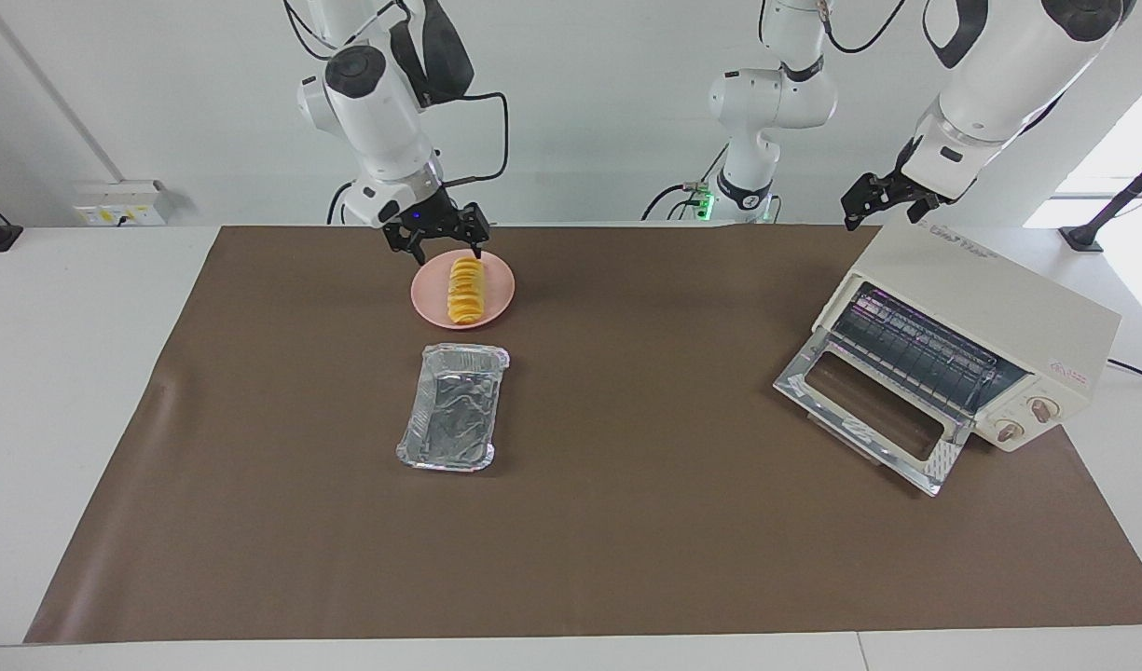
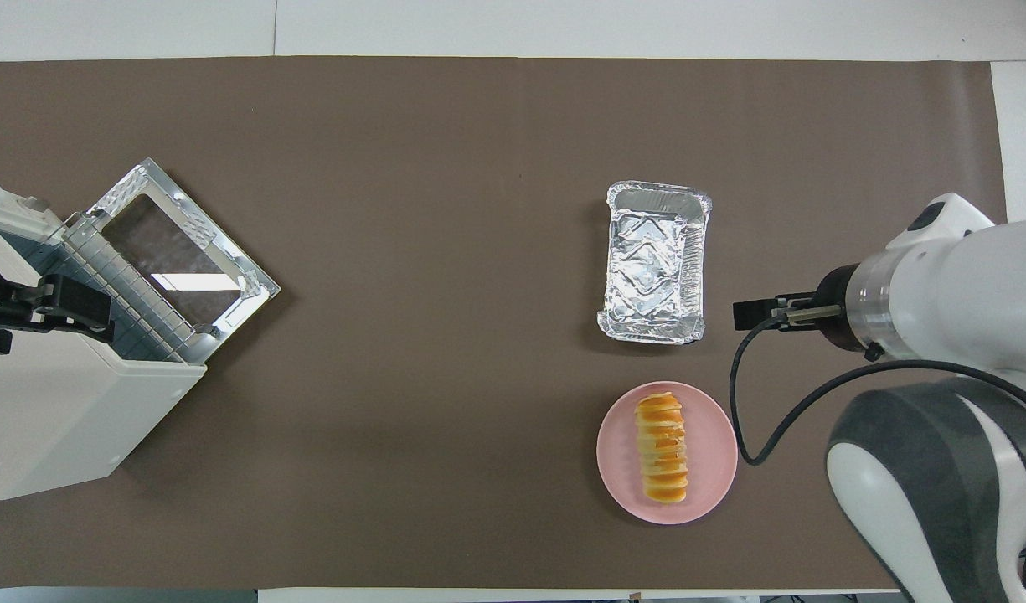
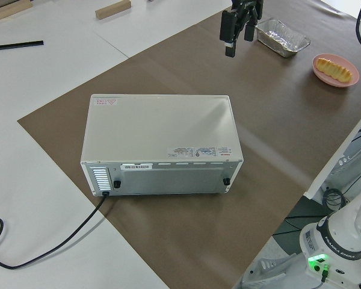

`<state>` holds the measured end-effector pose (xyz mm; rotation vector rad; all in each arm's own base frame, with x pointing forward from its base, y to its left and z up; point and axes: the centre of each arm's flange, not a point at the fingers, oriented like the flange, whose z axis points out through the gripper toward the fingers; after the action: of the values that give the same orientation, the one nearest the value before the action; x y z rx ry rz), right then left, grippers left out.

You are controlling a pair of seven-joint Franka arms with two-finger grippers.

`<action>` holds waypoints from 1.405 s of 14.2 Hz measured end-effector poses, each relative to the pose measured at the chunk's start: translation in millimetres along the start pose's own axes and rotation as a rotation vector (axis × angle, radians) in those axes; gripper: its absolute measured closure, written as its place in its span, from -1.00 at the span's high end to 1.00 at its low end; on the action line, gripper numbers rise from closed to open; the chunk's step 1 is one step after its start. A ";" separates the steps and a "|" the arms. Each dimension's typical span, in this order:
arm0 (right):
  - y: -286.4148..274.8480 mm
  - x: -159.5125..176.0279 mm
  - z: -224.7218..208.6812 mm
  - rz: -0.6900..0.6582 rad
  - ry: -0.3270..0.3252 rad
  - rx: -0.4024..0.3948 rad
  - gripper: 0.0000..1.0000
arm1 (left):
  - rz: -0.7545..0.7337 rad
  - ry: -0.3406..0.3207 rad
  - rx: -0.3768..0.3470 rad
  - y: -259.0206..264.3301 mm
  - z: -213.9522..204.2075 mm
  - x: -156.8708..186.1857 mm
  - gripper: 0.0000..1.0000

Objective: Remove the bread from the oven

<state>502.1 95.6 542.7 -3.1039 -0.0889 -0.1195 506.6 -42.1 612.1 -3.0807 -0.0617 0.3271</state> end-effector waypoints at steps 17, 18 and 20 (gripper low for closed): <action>70.7 42.1 -39.8 0.071 -0.121 -0.077 1.00 | 0.000 0.000 0.000 0.0 0.0 0.0 1.00; 69.0 40.5 -39.0 0.072 -0.135 -0.068 1.00 | 0.000 0.000 0.000 0.0 0.0 0.0 1.00; 66.5 38.7 -38.0 0.071 -0.150 -0.049 1.00 | 0.000 0.000 0.000 0.0 0.0 0.0 1.00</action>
<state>541.6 30.0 581.4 -3.1564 0.0209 0.1155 506.6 -42.1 612.1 -3.0807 -0.0617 0.3271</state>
